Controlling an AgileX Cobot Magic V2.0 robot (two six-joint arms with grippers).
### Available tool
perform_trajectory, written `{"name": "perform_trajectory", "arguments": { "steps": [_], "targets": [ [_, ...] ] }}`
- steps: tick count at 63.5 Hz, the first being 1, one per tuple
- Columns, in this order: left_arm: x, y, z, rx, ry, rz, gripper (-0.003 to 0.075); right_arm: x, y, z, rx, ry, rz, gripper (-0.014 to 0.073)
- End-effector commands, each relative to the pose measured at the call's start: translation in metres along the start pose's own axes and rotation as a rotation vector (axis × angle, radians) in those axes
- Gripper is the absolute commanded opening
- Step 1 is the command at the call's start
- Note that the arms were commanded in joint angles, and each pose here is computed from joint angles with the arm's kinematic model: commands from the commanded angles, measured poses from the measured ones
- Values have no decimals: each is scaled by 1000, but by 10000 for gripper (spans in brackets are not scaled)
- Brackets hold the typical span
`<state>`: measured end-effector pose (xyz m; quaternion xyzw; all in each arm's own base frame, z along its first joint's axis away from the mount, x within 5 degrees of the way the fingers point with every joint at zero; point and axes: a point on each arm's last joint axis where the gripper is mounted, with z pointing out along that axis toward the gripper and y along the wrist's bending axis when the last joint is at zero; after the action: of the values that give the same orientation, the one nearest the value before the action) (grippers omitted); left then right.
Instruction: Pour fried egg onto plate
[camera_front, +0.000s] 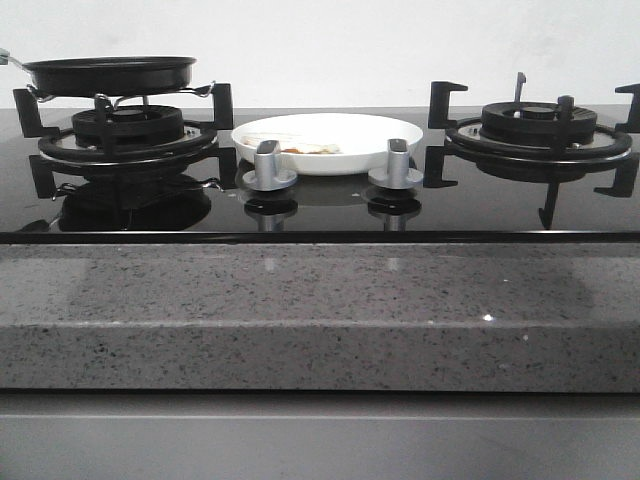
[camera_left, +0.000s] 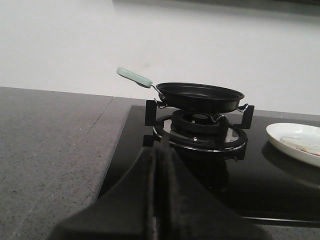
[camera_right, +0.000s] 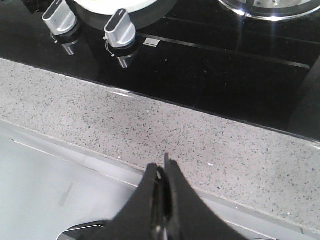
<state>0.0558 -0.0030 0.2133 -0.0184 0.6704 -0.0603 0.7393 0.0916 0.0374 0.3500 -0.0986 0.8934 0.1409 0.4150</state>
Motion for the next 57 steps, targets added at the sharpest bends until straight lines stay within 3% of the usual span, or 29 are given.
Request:
{"name": "perform_trajectory", "arguments": {
  "steps": [1,32,47,57],
  "targets": [
    [-7,-1,-2,8,-100,-7,-20,-11,1,-5,-1,-83,-9,-69],
    [-7,-1,-2,8,-100,-7,-20,-10,-1,-8,20,-112,-20,-69],
    [-7,-1,-2,8,-98,-7,-20,21,-21,-6,170,-416,6,-69],
    [-7,-1,-2,8,-98,-7,-20,61,-31,7,259,-594,-64,-69]
  ]
}}
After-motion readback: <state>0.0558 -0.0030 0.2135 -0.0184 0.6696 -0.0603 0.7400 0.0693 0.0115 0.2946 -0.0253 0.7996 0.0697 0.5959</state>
